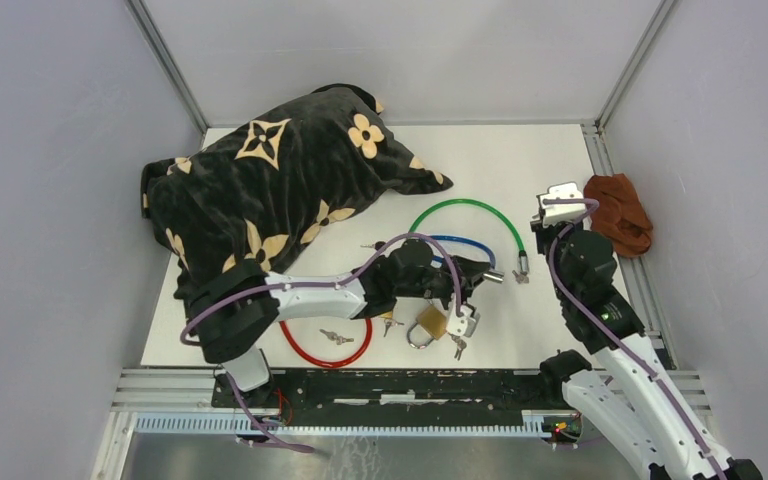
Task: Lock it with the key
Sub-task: Place the lock at the center of the board.
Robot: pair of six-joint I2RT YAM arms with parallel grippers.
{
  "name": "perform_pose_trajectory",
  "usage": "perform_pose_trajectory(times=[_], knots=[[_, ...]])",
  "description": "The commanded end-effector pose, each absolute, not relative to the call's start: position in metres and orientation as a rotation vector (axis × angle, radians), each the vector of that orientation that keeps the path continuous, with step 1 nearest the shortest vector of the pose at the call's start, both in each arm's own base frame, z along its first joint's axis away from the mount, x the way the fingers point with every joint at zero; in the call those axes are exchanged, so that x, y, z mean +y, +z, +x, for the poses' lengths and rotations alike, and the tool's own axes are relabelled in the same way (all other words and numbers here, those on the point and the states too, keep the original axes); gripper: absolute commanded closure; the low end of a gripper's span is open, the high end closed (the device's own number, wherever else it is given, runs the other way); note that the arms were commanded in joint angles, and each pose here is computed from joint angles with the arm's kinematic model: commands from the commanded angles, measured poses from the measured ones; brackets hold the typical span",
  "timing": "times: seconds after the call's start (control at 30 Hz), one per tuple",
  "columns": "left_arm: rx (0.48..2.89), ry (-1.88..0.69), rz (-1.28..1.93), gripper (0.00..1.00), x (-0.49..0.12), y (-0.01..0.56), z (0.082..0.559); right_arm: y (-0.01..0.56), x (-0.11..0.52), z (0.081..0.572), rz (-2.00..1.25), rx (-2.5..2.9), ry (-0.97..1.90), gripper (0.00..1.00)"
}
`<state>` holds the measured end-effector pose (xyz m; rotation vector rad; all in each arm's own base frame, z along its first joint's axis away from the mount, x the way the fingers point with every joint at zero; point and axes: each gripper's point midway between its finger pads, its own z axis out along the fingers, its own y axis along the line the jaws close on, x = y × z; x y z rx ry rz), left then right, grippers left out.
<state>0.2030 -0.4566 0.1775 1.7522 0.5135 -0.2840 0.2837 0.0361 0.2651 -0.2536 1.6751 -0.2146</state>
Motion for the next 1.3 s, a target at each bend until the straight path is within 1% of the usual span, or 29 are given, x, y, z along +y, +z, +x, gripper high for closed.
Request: perform_pose_trajectory(times=[0.0,0.13,0.23,0.27,0.37,0.4,0.47,0.5,0.57,0.67,0.83,0.93,1.03,1.07,1.1,1.17,1.27], knots=[[0.153,-0.194,1.622,0.98,-0.499,0.225,0.189,0.283,0.024,0.277,-0.218,1.636,-0.260,1.00],[0.123,-0.250,1.644,0.98,-0.522,0.208,0.174,0.280,0.037,0.274,-0.287,1.630,-0.195,1.00],[0.154,-0.306,1.703,0.98,-0.533,0.183,0.160,0.272,0.055,0.274,-0.374,1.645,-0.118,1.00],[0.179,-0.324,1.728,0.92,-0.535,0.173,0.156,0.265,0.062,0.274,-0.414,1.662,-0.085,1.00],[0.212,-0.358,1.807,0.50,-0.533,0.144,0.143,0.242,0.081,0.273,-0.502,1.724,0.001,1.00],[0.210,-0.367,1.822,0.41,-0.532,0.137,0.137,0.232,0.087,0.273,-0.525,1.749,0.032,1.00],[0.221,-0.384,1.832,0.06,-0.531,0.133,0.128,0.214,0.097,0.272,-0.555,1.794,0.094,1.00],[0.233,-0.394,1.829,0.01,-0.530,0.136,0.124,0.205,0.101,0.272,-0.561,1.820,0.115,1.00],[0.276,-0.434,1.835,0.00,-0.528,0.140,0.115,0.184,0.112,0.269,-0.589,1.875,0.186,1.00],[0.405,-0.485,1.837,0.00,-0.516,0.147,0.110,0.152,0.120,0.263,-0.612,1.969,0.250,1.00],[0.795,-0.537,1.810,0.00,-0.480,0.156,0.119,0.099,0.126,0.242,-0.622,2.116,0.347,1.00],[0.956,-0.562,1.822,0.00,-0.447,0.151,0.114,0.070,0.126,0.230,-0.611,2.202,0.381,1.00],[1.111,-0.571,1.756,0.00,-0.422,0.146,0.115,0.047,0.127,0.220,-0.582,2.296,0.413,1.00],[1.145,-0.563,1.711,0.00,-0.416,0.149,0.119,0.041,0.126,0.219,-0.578,2.321,0.413,0.99],[1.179,-0.562,1.656,0.00,-0.411,0.153,0.123,0.037,0.125,0.218,-0.572,2.340,0.410,0.95],[1.253,-0.557,1.555,0.00,-0.400,0.156,0.132,0.032,0.123,0.219,-0.559,2.379,0.387,0.79],[1.355,-0.531,1.354,0.00,-0.380,0.163,0.157,0.040,0.120,0.227,-0.548,2.403,0.348,0.58]])
